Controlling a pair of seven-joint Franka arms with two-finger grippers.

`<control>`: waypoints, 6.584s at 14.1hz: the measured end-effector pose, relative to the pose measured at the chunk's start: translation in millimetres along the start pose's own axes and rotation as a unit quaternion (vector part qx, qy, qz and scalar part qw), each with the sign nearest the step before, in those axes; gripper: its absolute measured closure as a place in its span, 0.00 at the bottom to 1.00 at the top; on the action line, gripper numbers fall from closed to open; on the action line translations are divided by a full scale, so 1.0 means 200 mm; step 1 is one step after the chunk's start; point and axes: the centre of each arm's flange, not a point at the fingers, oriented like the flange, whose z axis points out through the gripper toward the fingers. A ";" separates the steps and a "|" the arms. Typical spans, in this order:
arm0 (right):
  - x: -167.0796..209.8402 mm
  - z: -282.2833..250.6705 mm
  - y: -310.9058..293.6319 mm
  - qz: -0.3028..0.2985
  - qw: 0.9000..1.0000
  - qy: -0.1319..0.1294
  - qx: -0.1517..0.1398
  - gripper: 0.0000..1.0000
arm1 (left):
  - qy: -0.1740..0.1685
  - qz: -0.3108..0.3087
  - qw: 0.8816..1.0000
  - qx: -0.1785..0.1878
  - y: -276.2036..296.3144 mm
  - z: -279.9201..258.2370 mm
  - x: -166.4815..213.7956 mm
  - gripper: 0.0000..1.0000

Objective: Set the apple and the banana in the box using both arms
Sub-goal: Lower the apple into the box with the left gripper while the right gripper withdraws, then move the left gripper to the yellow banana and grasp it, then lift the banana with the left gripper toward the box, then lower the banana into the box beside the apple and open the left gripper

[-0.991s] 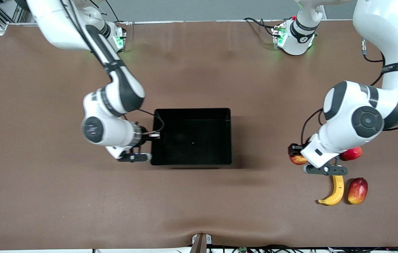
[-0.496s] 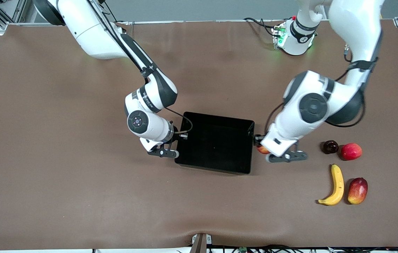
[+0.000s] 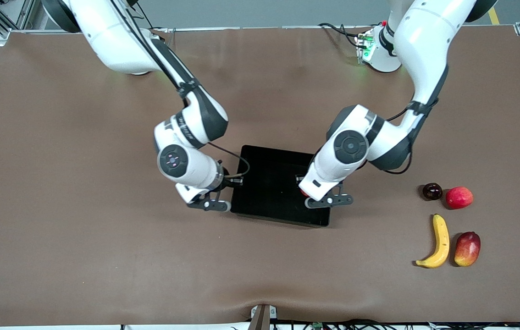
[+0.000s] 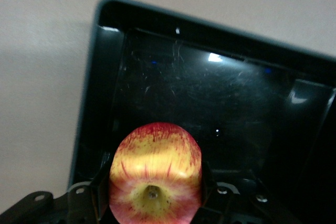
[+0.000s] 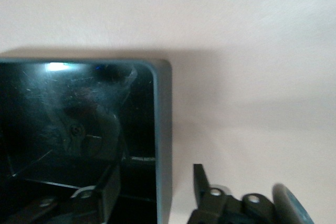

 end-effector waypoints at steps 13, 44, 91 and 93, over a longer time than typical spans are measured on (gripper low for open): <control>0.12 -1.50 1.09 0.042 0.998 0.025 -0.034 0.00 | -0.051 0.032 0.998 0.036 0.09 0.45 -0.13 0.32; -0.48 -1.96 1.70 -0.065 0.989 0.060 -0.120 0.00 | 0.119 0.025 0.985 0.125 -2.05 0.30 0.80 0.00; -0.57 -2.02 1.71 -0.079 0.985 0.092 -0.119 0.00 | 0.079 0.045 0.993 0.077 0.60 0.43 -0.44 0.64; -0.57 -2.01 1.70 -0.080 0.985 0.092 -0.119 0.00 | 0.077 0.045 0.993 0.073 0.59 0.46 -0.44 0.64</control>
